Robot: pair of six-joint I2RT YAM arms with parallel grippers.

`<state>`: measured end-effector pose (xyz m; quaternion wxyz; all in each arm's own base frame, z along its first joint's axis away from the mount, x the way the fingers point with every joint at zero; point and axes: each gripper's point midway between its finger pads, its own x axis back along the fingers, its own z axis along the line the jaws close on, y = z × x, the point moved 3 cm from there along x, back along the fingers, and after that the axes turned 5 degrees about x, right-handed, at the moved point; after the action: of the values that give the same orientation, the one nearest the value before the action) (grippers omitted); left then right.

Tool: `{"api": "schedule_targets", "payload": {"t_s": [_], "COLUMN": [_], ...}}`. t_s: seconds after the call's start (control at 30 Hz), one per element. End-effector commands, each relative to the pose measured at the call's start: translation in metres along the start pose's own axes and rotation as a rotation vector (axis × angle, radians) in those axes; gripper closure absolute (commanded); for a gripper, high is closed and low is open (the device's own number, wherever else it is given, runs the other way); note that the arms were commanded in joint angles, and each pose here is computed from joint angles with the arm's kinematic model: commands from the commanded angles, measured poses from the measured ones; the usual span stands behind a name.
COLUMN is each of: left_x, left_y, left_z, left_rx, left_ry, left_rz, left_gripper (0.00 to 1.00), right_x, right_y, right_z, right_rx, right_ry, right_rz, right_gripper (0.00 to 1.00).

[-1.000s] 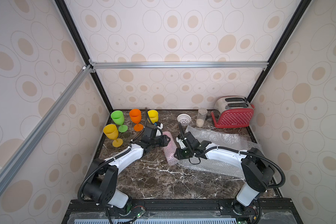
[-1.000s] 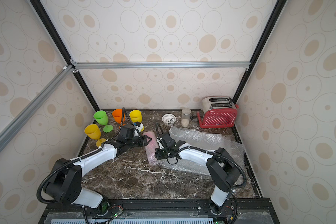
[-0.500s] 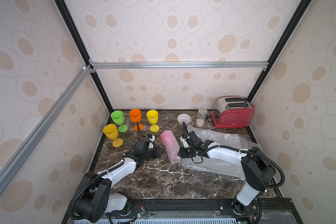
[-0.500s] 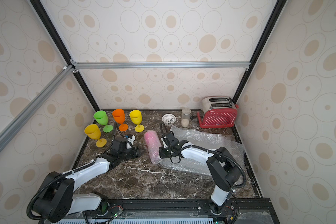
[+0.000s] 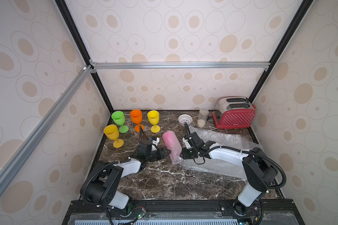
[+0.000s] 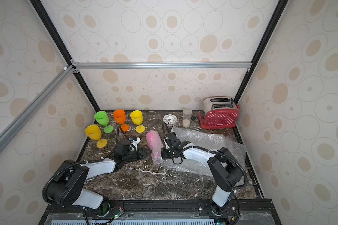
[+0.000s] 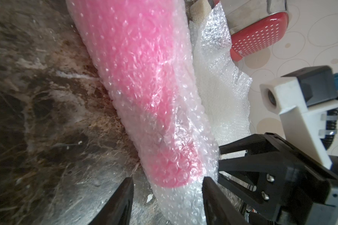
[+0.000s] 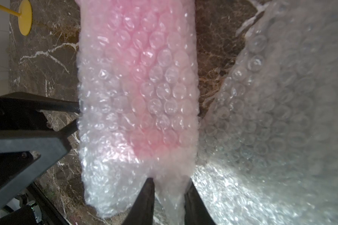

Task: Unpack wine glasses from bubble wrap
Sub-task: Unwrap the bubble wrap at the center of the board.

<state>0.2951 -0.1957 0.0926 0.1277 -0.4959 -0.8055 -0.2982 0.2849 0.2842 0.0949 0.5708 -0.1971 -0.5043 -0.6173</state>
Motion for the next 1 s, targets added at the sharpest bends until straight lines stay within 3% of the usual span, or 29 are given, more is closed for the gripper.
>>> {"api": "schedule_targets", "payload": {"t_s": [0.0, 0.13, 0.3, 0.6, 0.77, 0.97], "left_x": [-0.005, -0.012, -0.021, -0.022, -0.011, 0.014], "left_y": [0.013, 0.013, 0.01, 0.011, 0.02, 0.016], "left_z": [-0.015, -0.016, -0.011, -0.013, -0.009, 0.008], "left_rx": [-0.009, -0.008, 0.009, 0.005, -0.048, -0.118], "left_ry": [-0.076, -0.104, -0.119, -0.113, 0.005, 0.206], "left_rz": [-0.027, -0.003, 0.017, 0.021, -0.02, -0.027], "left_gripper": [0.44, 0.46, 0.55, 0.9, 1.0, 1.0], "right_x": [0.004, 0.002, 0.001, 0.005, 0.013, 0.023], "right_y": [-0.002, -0.004, -0.006, -0.006, -0.006, -0.005], "right_z": [0.0, 0.001, 0.005, 0.009, 0.013, 0.021], "right_rx": [-0.008, -0.007, -0.003, 0.012, 0.04, 0.085], "right_ry": [0.011, 0.026, 0.051, 0.068, 0.075, 0.08], "right_rz": [-0.003, 0.007, 0.013, 0.013, 0.01, 0.002], "right_gripper": [0.73, 0.72, 0.71, 0.7, 0.64, 0.58]}}
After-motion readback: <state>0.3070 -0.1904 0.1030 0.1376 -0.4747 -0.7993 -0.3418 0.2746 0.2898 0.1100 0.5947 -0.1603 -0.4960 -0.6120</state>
